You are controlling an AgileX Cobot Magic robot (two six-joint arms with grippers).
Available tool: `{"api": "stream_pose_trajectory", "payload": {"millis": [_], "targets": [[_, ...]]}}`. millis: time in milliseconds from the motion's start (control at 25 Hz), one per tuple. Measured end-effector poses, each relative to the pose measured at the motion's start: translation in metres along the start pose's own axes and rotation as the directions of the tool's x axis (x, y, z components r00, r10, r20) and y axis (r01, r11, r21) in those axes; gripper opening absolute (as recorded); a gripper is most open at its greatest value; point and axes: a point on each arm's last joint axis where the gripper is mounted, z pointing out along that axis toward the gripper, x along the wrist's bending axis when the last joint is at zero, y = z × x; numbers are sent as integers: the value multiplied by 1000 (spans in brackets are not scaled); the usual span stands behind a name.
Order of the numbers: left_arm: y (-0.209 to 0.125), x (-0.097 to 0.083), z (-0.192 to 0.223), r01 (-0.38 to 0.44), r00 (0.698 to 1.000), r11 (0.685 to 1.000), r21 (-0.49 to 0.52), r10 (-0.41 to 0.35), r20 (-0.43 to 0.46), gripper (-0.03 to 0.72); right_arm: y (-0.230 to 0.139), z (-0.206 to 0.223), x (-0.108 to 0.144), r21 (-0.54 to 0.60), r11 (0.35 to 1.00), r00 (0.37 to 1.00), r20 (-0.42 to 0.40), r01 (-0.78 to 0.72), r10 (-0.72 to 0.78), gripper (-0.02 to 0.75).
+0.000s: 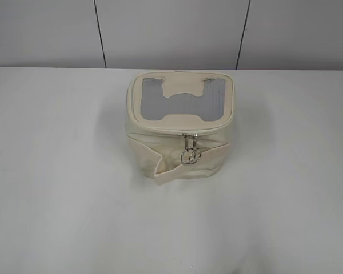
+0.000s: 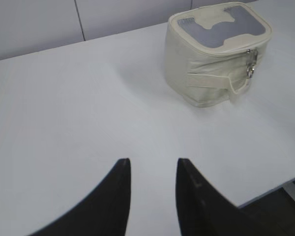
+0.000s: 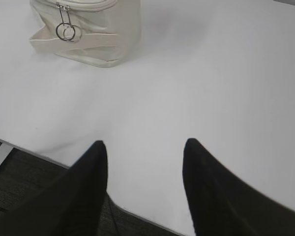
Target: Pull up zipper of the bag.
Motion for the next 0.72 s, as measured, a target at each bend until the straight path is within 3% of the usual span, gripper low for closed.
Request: {"api": "stream_pose_trajectory", "payload": {"millis": [120,320,720], "targets": [[0,-1,0,56,991,998,-4,-56,-123,239,-1,-2,1,-22,1000,999,48,-19,20,399],[0,-3,0,134,946,991,-22,-134,-294,239,0,0,1,-25,997,986,151,-70,73,399],[0,-4,0,145,937,989,-26,-145,-317,237,0,0,1,-25,997,984,160,-76,79,399]]}}
